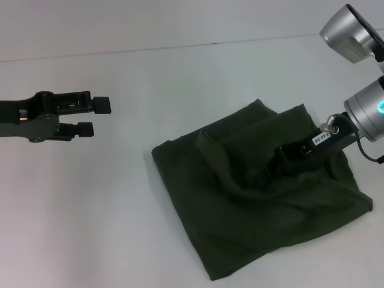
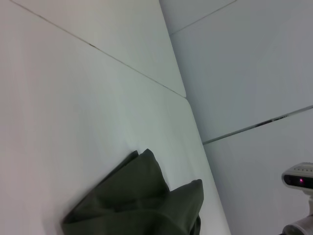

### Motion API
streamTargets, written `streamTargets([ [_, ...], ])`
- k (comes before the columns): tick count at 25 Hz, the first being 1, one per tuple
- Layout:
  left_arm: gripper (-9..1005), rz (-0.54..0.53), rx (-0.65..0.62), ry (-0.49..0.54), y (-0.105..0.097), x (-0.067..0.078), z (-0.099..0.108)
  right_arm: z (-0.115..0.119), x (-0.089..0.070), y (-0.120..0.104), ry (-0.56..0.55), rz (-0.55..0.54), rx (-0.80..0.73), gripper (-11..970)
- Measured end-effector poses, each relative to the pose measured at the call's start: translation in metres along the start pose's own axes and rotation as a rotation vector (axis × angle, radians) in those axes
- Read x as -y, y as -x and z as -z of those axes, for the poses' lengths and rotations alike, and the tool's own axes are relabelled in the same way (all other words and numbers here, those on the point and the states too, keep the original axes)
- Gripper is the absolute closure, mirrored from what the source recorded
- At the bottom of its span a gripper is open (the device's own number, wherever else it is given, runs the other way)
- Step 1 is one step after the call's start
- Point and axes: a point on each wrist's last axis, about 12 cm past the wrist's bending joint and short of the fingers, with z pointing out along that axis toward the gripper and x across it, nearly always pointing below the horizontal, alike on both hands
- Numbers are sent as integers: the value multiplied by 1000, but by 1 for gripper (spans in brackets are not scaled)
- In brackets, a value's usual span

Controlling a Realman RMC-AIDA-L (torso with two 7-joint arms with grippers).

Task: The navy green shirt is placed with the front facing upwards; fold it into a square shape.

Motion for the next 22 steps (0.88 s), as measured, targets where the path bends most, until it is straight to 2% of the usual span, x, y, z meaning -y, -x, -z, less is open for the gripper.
streamTargets([
  [6,32,3,1,1,-1,-1,1,0,-1,1,-15,14,-3,925],
  [10,32,5,2,2,-1,-1,1,10,-4,3,-66,41,13,925],
  [17,32,5,1,1,-2,-1,1,43,-10,7,-105,52,102,924],
  [22,32,1,-5,-3,-1,0,0,49,-13,8,-116,66,118,924],
])
